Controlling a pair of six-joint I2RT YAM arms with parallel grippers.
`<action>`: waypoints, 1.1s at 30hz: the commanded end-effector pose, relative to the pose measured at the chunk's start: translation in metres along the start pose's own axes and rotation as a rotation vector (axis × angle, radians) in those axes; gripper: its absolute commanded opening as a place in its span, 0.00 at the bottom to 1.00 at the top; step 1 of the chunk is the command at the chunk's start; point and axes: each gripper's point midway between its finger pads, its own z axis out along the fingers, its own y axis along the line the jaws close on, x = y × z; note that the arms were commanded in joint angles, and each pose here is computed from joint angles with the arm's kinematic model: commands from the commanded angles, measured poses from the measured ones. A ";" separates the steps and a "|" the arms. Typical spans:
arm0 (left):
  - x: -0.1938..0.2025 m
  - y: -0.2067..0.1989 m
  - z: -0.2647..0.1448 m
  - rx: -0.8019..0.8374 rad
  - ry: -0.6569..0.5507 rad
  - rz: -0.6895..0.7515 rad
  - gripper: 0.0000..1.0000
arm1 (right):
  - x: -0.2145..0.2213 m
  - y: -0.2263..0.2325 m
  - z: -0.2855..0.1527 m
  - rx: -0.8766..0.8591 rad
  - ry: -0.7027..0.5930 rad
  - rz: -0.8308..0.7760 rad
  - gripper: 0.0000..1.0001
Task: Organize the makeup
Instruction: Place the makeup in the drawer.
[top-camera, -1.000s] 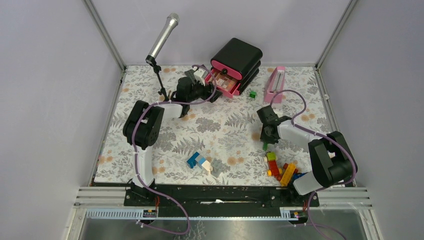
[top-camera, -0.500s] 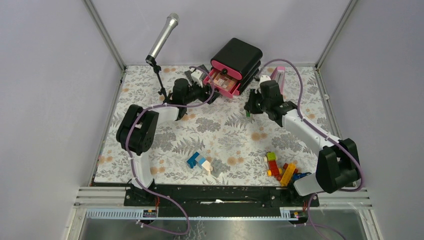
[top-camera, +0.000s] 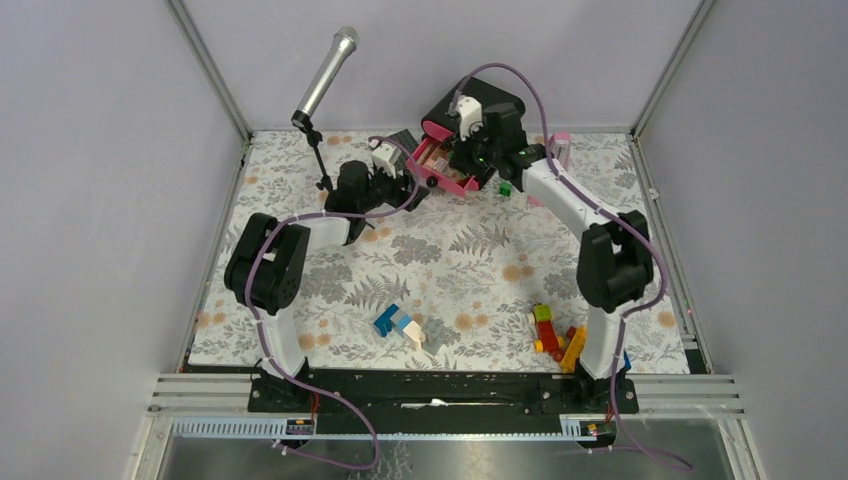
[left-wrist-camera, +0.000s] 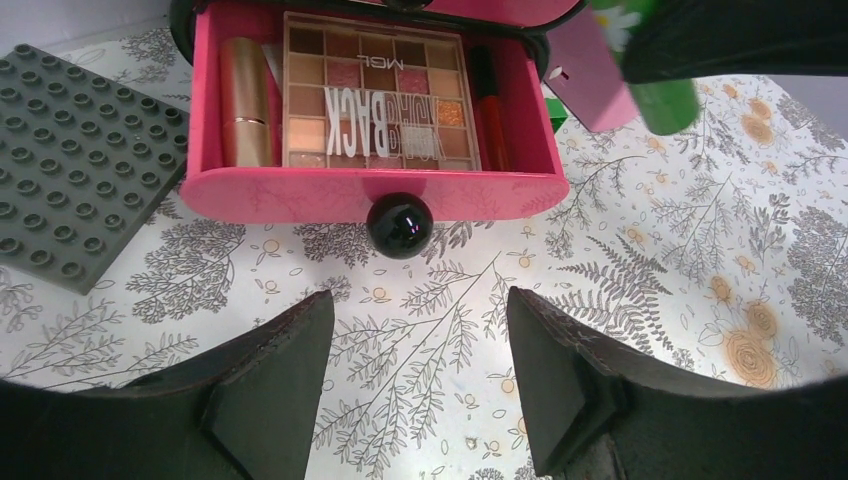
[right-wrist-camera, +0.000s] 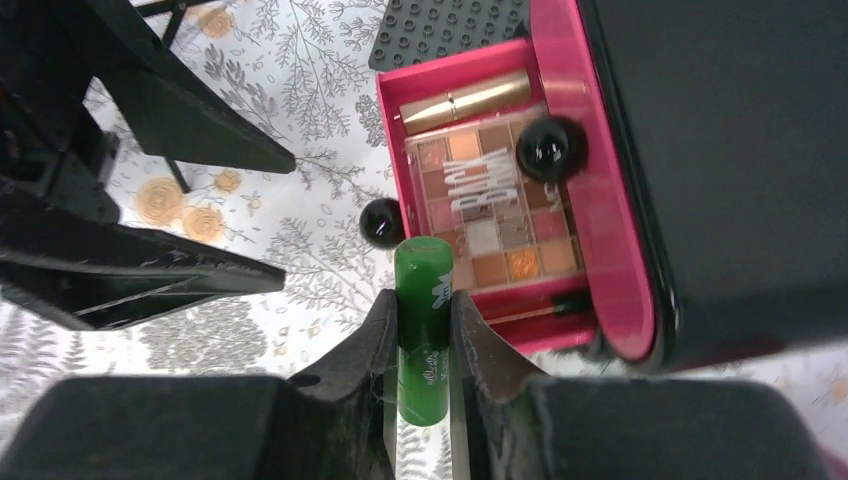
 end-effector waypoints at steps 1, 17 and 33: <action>-0.037 -0.002 -0.009 -0.004 -0.078 0.075 0.68 | -0.023 0.007 0.016 -0.050 -0.011 -0.287 0.06; -0.022 0.002 -0.002 0.005 -0.037 0.077 0.68 | -0.030 -0.020 0.057 0.104 -0.050 -0.495 0.09; -0.012 0.019 0.020 -0.010 -0.009 0.101 0.67 | -0.072 -0.004 -0.016 0.195 -0.240 -0.238 0.60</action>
